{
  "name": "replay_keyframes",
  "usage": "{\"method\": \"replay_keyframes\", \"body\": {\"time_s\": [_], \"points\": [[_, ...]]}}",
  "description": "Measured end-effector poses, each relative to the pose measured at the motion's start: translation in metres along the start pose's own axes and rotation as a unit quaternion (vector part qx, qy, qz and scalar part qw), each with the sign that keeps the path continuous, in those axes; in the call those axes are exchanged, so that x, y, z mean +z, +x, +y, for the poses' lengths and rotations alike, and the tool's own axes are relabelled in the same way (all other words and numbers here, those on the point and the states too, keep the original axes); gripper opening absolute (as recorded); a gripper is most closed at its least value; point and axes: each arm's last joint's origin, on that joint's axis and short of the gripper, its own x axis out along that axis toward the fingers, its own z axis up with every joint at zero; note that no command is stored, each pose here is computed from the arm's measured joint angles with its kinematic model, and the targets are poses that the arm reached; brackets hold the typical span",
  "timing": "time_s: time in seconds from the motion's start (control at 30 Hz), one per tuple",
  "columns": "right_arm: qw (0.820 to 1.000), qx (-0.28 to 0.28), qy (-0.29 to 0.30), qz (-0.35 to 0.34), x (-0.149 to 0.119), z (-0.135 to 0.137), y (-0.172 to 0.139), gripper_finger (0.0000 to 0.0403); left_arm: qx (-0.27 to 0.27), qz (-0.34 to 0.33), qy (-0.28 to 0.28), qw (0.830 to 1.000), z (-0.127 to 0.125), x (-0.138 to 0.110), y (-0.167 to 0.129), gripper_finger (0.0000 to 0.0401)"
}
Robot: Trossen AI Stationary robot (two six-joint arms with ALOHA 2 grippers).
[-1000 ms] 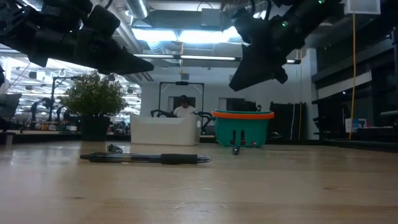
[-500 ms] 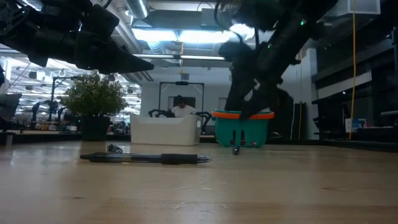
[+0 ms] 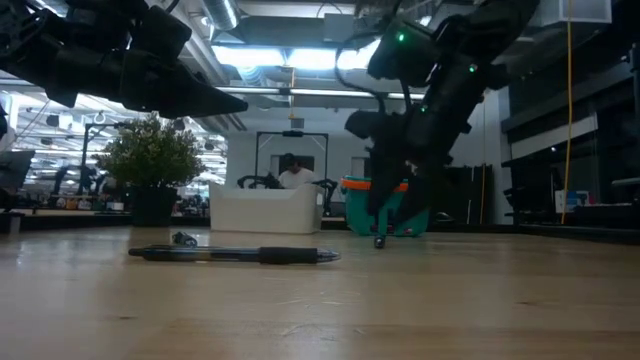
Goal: Sort pens & pencils
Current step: Put the top right black pen into the white bin
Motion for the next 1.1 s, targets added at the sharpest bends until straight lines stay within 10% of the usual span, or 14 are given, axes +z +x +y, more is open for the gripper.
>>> {"method": "replay_keyframes", "body": {"time_s": [0.77,1.1], "points": [[0.983,-0.163,-0.049,0.072,0.013,0.025,0.031,0.0202,0.001,-0.004,0.003,1.000,0.000,0.001,0.000,0.0112],[0.976,-0.171,-0.079,0.107,0.011,0.023,0.032,0.0141,0.000,-0.004,0.002,1.000,0.000,0.001,0.000,0.0112]]}}
